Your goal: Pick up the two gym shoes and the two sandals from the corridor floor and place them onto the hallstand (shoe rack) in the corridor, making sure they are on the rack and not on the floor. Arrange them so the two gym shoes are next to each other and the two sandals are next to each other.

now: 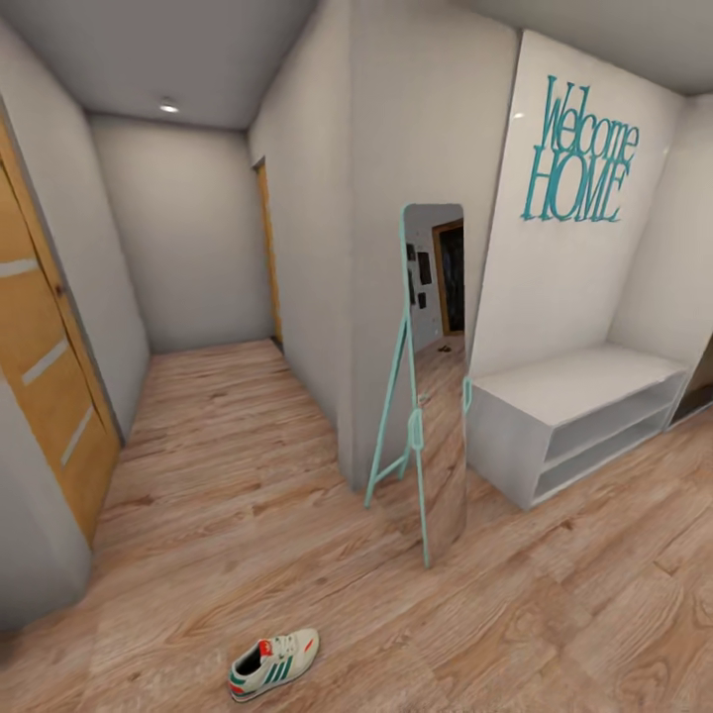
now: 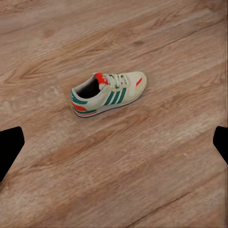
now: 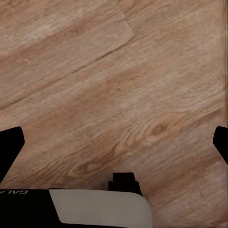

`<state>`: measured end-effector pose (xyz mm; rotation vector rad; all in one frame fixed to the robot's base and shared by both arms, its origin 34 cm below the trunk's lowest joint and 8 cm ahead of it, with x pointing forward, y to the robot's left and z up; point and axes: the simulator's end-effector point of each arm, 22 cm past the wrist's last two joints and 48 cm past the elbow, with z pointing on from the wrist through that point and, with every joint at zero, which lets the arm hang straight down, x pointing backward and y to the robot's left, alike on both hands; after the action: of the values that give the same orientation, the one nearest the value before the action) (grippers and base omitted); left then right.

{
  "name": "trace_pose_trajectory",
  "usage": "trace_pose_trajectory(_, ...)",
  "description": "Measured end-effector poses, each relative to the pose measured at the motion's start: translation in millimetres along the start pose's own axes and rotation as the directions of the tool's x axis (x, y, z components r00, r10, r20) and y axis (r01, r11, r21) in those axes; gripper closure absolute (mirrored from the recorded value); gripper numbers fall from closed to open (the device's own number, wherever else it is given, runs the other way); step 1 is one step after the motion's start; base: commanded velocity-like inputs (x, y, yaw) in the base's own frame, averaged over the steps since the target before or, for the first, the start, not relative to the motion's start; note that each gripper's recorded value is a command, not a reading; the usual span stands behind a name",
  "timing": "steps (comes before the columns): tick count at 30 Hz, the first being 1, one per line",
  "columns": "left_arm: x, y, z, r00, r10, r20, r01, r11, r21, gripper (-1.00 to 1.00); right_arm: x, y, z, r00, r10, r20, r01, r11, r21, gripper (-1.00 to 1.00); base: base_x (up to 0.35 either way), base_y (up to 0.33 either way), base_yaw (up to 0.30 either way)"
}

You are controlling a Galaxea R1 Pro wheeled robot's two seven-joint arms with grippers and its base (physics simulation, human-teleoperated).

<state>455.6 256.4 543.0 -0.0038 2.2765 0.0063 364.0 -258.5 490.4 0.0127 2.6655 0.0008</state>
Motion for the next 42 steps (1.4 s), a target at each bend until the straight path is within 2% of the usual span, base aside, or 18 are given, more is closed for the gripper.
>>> trace_pose_trajectory(10, 0.0, 0.3, 0.0, 1.000, -0.002, 0.000, 0.002, 1.000, -0.001, -1.00, 0.1, 0.6, 0.0, 1.000, 0.000, -0.001, 0.000, 1.000, -0.001, -1.00, 0.000, 0.027, -0.300)
trace_pose_trajectory(25, 0.0, 0.3, 0.0, 1.000, -0.002, 0.000, 0.002, 1.000, -0.001, -1.00, 0.4, 1.6, 0.0, 1.000, 0.000, -0.001, 0.000, 1.000, -0.002, -1.00, 0.000, 0.247, -0.300)
trace_pose_trajectory(42, 0.0, 0.2, 0.0, 1.000, -0.002, 0.000, 0.002, 1.000, -0.001, -1.00, 0.2, 2.4, 0.0, 1.000, 0.001, 0.000, -0.001, 1.000, -0.003, -1.00, 0.000, 0.019, -0.300)
